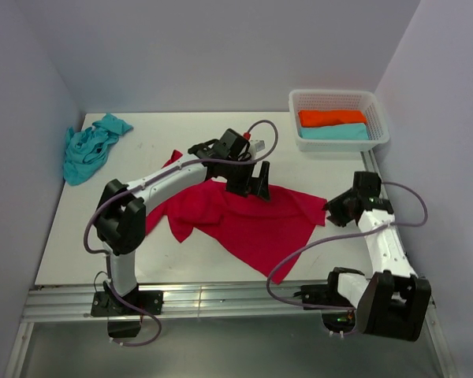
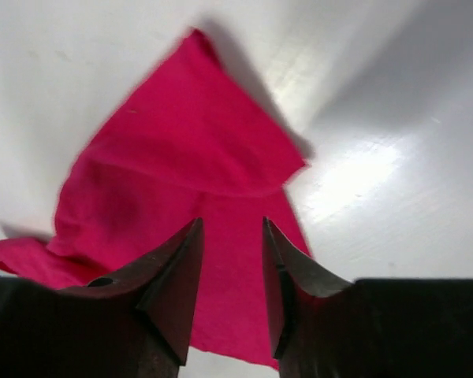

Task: Roll the t-shirts
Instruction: Flatten the tshirt

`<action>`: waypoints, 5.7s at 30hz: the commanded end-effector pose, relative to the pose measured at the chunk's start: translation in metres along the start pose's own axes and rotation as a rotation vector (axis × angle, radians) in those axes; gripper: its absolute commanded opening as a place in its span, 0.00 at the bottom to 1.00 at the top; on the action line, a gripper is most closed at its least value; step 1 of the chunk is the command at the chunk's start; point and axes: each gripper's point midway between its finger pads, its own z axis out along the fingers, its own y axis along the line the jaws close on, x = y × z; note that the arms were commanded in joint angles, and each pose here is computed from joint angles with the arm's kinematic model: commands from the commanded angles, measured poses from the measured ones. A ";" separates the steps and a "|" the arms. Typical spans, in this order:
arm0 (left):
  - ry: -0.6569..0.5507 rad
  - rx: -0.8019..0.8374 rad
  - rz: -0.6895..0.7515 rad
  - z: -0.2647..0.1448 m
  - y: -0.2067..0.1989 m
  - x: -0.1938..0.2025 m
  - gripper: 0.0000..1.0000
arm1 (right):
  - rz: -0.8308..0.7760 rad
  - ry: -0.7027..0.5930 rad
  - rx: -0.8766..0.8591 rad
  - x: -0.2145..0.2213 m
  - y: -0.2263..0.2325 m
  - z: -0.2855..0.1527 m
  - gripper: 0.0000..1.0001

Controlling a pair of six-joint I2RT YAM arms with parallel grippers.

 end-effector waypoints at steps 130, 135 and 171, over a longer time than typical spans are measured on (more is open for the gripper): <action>-0.759 -0.644 -0.483 -0.293 0.119 -0.096 0.00 | -0.080 -0.207 -0.456 -0.133 0.233 -0.125 0.00; -1.044 -0.630 -0.488 -0.402 0.107 -0.143 0.00 | -0.145 -0.192 -0.631 -0.139 0.297 -0.193 0.00; -1.419 -0.489 -0.278 -0.479 0.044 -0.082 0.00 | -0.008 -0.106 -0.721 -0.017 0.186 -0.259 0.00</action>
